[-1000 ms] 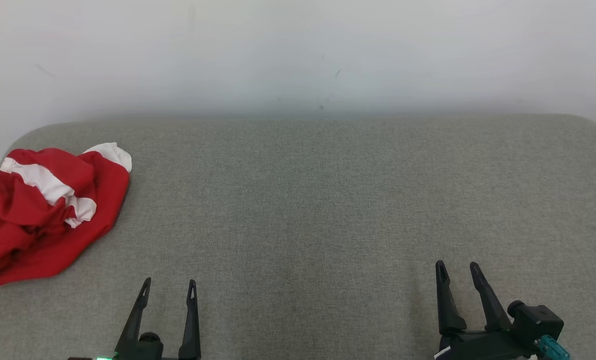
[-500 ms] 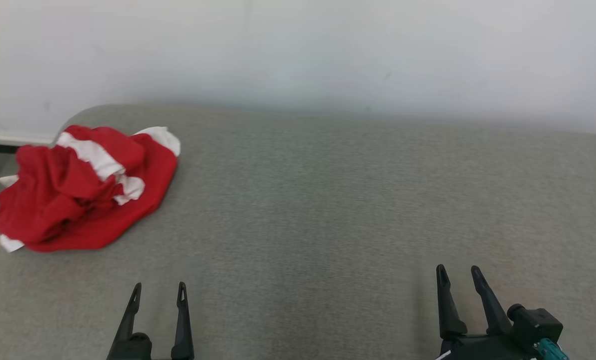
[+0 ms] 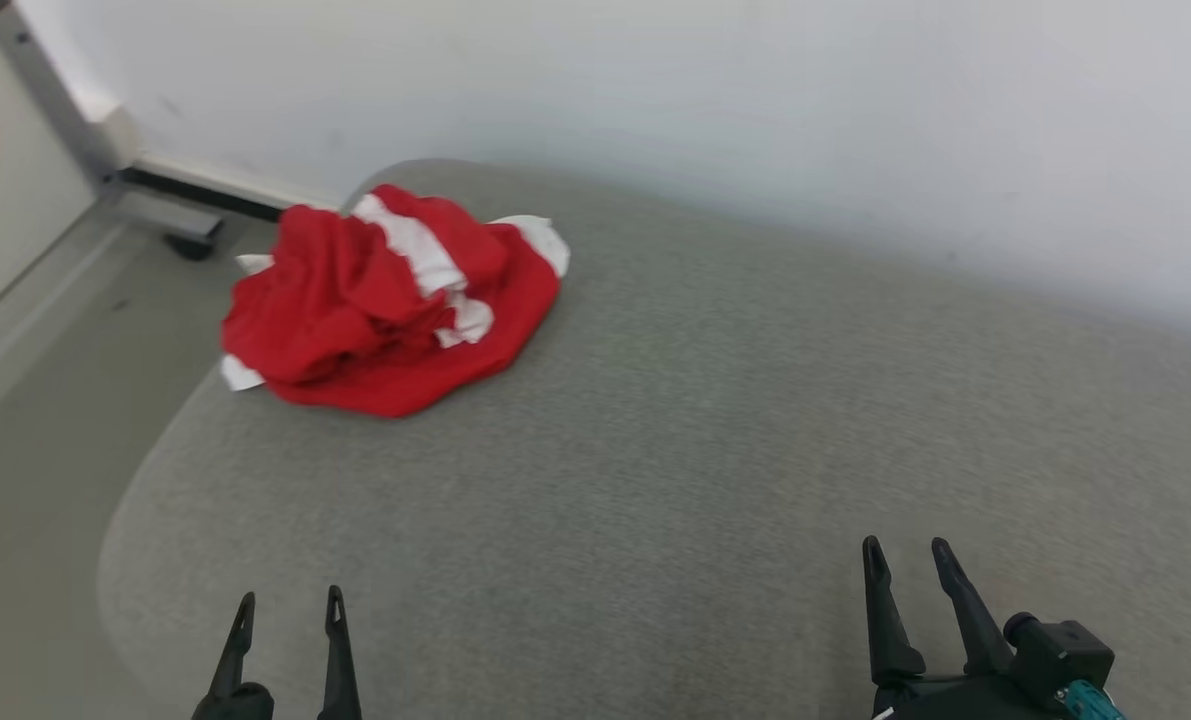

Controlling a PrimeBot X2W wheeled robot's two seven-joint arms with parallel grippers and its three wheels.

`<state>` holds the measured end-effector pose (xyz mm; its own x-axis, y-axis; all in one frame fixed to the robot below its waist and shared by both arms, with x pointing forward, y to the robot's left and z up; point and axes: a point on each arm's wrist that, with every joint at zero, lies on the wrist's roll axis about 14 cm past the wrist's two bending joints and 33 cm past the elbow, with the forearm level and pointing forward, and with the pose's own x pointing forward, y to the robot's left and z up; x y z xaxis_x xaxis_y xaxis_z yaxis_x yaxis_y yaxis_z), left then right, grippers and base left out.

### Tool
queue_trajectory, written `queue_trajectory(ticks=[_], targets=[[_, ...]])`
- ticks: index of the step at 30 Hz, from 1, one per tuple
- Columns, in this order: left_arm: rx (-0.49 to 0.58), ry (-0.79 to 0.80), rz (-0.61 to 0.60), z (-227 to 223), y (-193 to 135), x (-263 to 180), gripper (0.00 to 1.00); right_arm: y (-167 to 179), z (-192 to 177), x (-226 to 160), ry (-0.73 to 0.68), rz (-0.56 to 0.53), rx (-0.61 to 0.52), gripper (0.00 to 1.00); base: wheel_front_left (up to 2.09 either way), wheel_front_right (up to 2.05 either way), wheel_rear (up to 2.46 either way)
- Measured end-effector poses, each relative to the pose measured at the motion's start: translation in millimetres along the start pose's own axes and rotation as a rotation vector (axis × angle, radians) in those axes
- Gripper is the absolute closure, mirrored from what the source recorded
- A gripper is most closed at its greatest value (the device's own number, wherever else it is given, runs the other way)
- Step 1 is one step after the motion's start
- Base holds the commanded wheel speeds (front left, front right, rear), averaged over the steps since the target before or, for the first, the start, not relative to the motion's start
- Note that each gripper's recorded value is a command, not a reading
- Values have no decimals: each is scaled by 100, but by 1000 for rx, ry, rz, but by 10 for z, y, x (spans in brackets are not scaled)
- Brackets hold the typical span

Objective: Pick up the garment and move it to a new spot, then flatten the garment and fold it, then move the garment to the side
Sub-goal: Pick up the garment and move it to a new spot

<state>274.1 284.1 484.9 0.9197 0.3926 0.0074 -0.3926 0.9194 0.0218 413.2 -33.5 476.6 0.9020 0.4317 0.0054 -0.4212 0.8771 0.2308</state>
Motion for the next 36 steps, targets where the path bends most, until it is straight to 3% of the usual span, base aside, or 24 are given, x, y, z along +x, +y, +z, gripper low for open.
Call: queue_trajectory(ticks=[10,18,23,29,36], targets=[[-17,16,228,-39,652,-374,0,692,-143,306,40,209,-2,0,0,0,0],[-26,21,274,-42,752,-440,0,795,-222,361,61,241,3,0,0,0,0],[-100,54,280,-167,748,-449,0,789,-228,354,63,239,2,0,0,0,0],[-172,50,221,-141,613,-96,0,742,-241,367,64,228,2,0,0,0,0],[-287,160,112,-90,385,561,0,524,-308,333,75,174,-13,0,0,0,0]])
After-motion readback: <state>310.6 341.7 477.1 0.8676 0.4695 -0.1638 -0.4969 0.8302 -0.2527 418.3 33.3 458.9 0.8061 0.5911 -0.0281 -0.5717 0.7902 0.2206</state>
